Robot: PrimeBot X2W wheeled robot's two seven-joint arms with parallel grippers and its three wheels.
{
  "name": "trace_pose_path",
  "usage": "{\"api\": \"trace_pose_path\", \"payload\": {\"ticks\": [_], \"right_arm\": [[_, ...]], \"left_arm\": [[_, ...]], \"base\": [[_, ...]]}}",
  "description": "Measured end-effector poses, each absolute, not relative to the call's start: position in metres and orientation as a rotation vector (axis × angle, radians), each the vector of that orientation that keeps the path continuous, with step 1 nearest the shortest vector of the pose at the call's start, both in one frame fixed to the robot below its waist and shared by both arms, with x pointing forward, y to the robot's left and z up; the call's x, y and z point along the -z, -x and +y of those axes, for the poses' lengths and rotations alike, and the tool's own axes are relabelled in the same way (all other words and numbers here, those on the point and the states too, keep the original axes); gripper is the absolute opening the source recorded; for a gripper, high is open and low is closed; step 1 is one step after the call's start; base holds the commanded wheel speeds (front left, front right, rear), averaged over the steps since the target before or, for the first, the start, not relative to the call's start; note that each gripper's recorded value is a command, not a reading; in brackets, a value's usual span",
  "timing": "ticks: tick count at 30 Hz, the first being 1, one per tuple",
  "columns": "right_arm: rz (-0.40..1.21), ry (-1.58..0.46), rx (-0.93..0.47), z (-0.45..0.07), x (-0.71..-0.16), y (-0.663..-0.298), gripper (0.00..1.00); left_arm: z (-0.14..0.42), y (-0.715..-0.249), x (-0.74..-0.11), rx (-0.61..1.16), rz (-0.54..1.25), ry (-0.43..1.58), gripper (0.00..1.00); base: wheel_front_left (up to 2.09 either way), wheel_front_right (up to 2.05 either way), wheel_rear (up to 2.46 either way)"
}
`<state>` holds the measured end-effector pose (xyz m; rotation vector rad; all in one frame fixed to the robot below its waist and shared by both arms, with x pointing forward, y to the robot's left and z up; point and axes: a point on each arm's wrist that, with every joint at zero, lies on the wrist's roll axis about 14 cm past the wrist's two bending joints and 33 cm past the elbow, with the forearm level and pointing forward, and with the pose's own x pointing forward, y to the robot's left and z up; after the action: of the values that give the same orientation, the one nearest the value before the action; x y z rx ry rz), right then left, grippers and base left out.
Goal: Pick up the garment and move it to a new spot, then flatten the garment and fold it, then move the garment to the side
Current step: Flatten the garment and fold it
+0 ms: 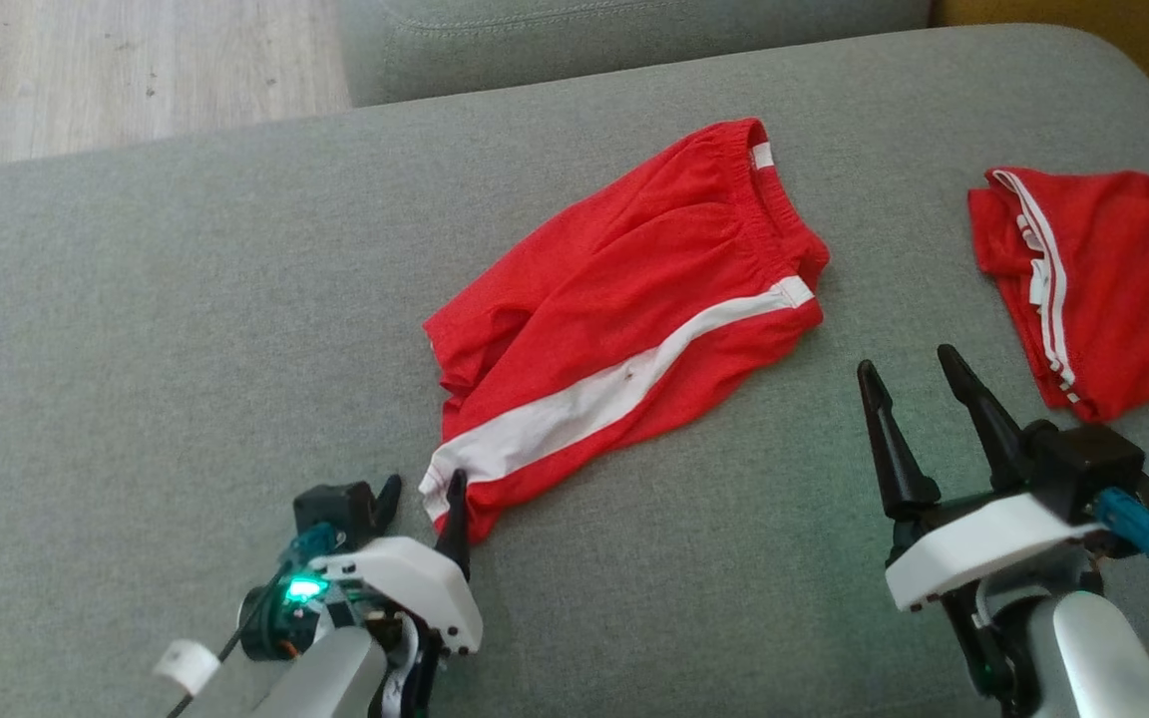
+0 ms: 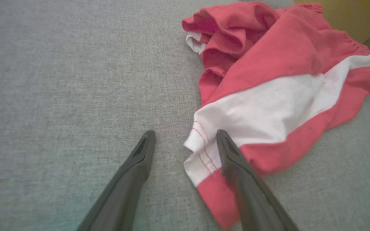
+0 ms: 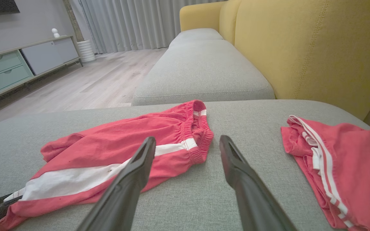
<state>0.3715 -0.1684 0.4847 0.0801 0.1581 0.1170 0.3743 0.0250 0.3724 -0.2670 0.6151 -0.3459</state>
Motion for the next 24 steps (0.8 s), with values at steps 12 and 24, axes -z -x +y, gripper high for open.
{"api": "trace_pose_path", "payload": {"ticks": [12, 24], "right_arm": [[0.145, -0.096, -0.141, -0.161, -0.49, -0.376, 1.0], [0.52, -0.116, -0.19, -0.162, -0.452, -0.445, 1.0]], "left_arm": [[0.015, -0.37, -0.37, 0.432, 0.649, 0.192, 0.0], [0.027, -0.378, -0.38, 0.401, 0.561, 0.192, 0.0]], "base": [[0.0, 0.0, 0.0], [0.0, 0.0, 0.0]]}}
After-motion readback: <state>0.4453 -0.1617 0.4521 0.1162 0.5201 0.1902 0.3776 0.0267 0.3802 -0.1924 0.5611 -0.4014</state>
